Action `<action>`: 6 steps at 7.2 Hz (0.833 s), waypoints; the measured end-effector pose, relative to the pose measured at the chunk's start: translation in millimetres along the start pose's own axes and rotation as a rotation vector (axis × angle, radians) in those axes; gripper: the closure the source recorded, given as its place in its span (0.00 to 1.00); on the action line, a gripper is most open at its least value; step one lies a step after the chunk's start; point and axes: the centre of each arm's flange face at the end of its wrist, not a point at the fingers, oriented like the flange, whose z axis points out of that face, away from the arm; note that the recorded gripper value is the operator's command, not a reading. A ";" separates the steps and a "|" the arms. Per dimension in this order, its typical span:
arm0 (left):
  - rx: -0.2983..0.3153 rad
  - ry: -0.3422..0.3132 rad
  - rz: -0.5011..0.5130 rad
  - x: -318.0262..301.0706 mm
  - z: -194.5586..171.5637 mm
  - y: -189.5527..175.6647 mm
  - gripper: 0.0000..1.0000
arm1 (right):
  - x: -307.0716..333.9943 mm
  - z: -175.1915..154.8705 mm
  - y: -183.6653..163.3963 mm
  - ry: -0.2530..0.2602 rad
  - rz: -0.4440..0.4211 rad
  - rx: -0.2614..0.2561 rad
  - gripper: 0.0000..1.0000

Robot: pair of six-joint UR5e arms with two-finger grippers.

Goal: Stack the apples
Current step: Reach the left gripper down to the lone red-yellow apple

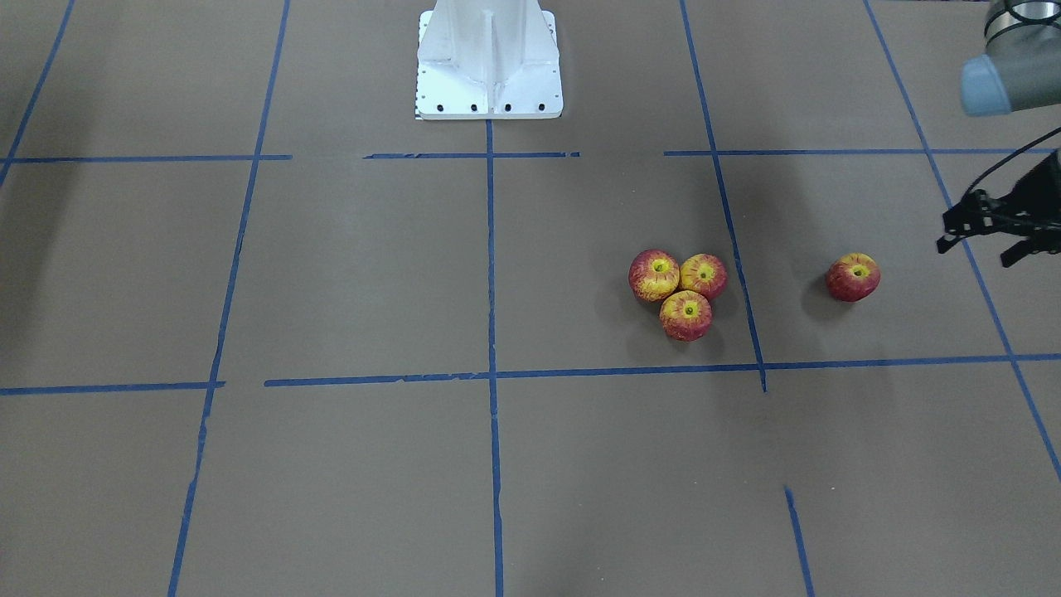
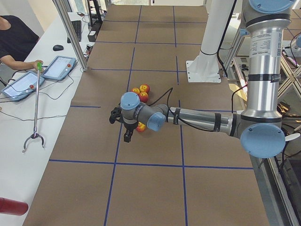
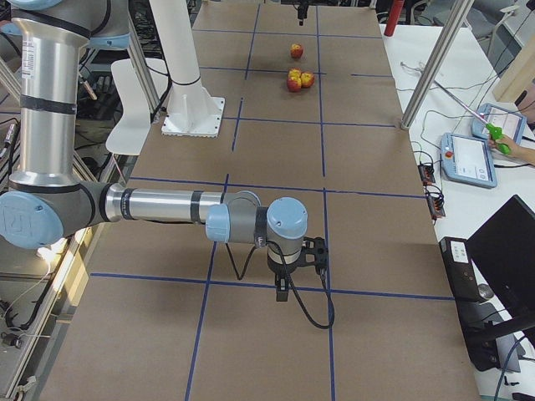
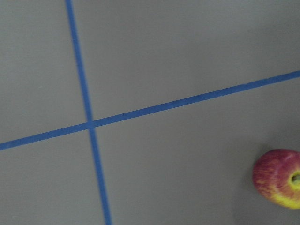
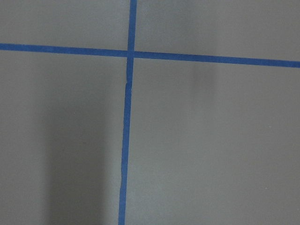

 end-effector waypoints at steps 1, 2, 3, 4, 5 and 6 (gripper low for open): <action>0.023 -0.015 0.009 32.6 19.8 -1.8 0.01 | -0.1 -0.1 0.0 0.000 0.000 0.000 0.00; 0.031 -0.022 0.031 53.2 32.9 -1.8 0.01 | -0.1 0.0 0.0 -0.001 0.000 0.000 0.00; 0.024 -0.023 0.063 67.1 43.5 -0.3 0.01 | -0.1 0.0 0.0 -0.001 0.000 0.000 0.00; 0.011 -0.021 0.092 77.3 53.1 2.6 0.01 | 0.0 0.0 0.0 0.000 0.000 0.000 0.00; 0.003 -0.023 0.108 82.1 59.1 4.8 0.01 | 0.1 0.1 0.0 0.000 0.000 0.000 0.00; 0.007 -0.041 0.119 82.6 62.9 5.6 0.01 | 0.0 0.1 0.0 0.000 0.000 0.000 0.00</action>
